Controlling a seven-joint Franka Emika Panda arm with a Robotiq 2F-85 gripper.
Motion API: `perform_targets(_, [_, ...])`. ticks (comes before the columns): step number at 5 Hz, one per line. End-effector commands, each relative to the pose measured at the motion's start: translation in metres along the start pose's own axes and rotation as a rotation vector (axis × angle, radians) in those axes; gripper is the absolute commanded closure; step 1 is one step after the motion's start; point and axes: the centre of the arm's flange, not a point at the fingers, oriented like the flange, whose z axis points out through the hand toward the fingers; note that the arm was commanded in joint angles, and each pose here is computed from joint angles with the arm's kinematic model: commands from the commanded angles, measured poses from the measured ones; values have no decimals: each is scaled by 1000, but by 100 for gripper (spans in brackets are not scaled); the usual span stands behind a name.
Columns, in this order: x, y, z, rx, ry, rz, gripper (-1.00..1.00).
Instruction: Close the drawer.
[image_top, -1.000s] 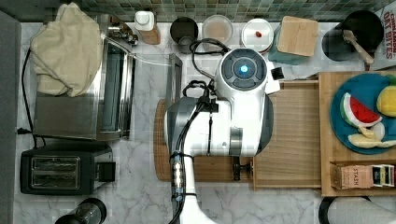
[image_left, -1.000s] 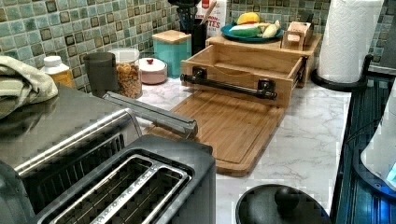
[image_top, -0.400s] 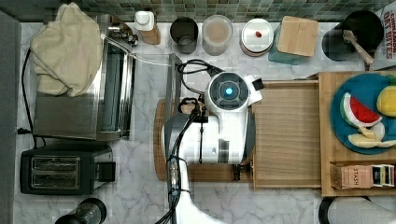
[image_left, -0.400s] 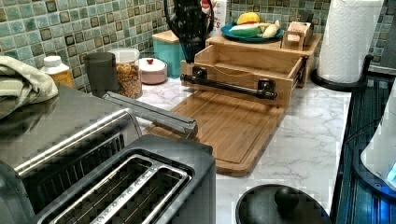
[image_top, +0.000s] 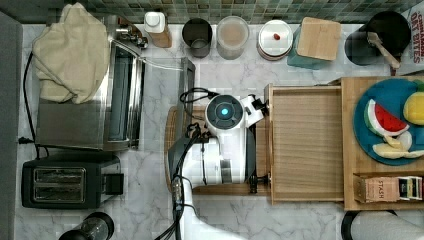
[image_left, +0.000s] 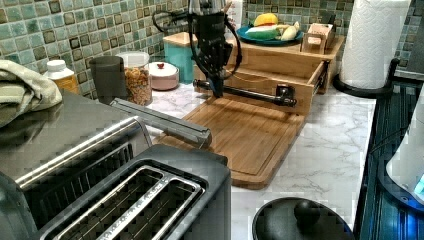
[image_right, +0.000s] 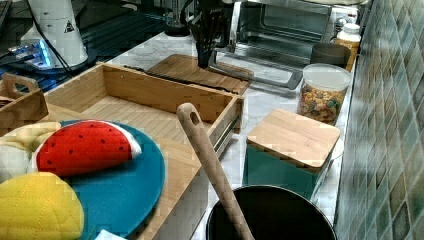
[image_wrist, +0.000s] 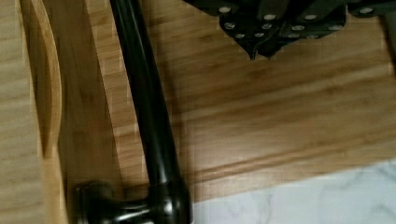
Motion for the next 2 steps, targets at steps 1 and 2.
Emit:
perform_targets(1, [-2, -10, 4, -189, 97, -120, 100])
perform_targets(2, [-5, 8, 12, -169, 141, -98, 100])
